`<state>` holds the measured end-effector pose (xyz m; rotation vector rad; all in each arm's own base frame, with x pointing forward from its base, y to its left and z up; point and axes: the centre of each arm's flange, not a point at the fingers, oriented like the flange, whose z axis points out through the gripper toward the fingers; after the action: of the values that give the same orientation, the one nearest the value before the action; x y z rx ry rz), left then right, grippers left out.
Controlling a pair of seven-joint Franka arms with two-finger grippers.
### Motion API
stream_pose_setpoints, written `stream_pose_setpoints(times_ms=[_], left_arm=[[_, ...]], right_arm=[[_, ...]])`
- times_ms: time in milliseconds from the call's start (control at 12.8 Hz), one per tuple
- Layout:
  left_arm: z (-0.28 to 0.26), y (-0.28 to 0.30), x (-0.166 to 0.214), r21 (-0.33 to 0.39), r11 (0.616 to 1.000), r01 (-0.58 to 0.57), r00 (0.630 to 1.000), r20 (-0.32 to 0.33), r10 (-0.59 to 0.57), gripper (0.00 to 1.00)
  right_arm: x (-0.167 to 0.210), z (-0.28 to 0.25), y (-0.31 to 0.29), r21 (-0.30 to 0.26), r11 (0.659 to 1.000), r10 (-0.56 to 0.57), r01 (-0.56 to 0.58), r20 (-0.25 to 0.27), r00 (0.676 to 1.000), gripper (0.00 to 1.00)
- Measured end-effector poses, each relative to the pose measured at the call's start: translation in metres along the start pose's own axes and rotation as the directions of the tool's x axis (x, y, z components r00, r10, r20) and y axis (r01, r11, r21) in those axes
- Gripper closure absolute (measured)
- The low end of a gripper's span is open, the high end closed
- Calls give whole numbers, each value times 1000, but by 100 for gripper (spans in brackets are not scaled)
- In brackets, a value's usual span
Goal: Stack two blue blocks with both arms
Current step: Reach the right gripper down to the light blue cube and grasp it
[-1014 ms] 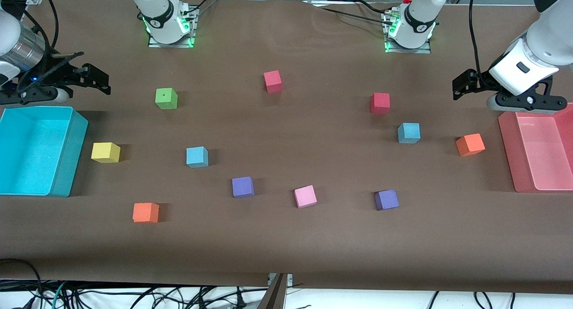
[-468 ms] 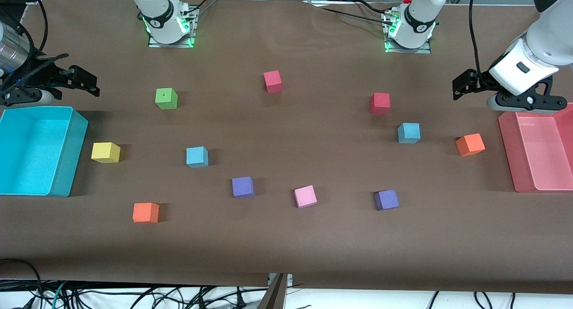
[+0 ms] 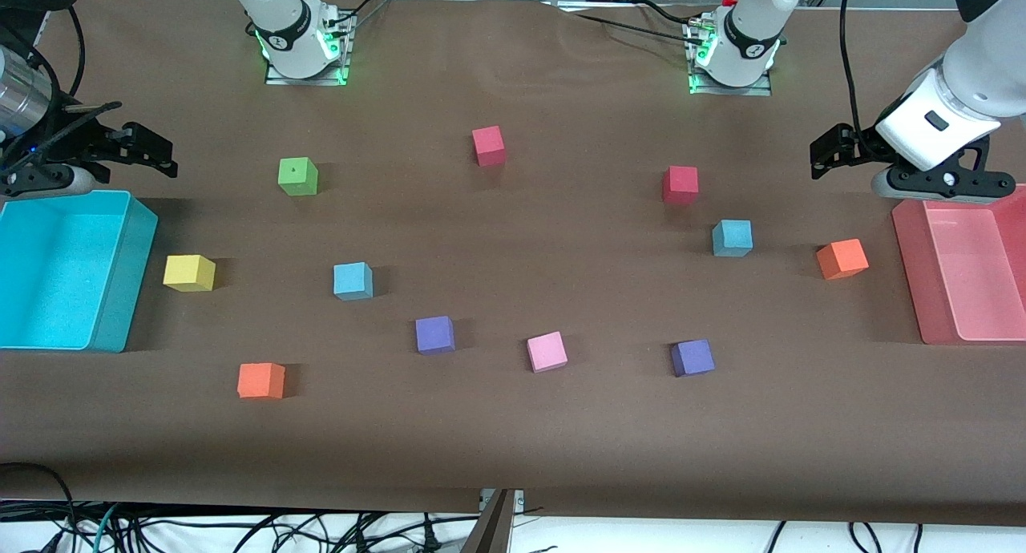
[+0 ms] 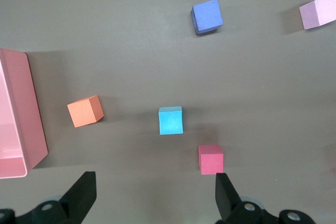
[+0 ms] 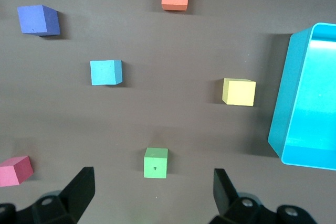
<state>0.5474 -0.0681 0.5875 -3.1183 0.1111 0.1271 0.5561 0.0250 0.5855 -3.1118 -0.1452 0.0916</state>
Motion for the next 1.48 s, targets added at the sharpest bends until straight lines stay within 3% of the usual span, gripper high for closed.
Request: stream_pose_setpoints(times_ms=[468,702,1248,1482], left_arm=[[0,0,0,0,1000,0,1000,0,0,0],[0,0,0,0,1000,0,1000,0,0,0],[0,0,0,0,1000,0,1000,0,0,0],[0,0,0,0,1000,0,1000,0,0,0]], right_arm=[[11,20,-20,5,999,-32,32,28,999,0],[21,46,-41,5,998,-57,57,-2,998,0],[50,183,-95,26,1000,7,-5,-78,997,0],[63,240,-114,50,998,49,-45,-87,995,0]])
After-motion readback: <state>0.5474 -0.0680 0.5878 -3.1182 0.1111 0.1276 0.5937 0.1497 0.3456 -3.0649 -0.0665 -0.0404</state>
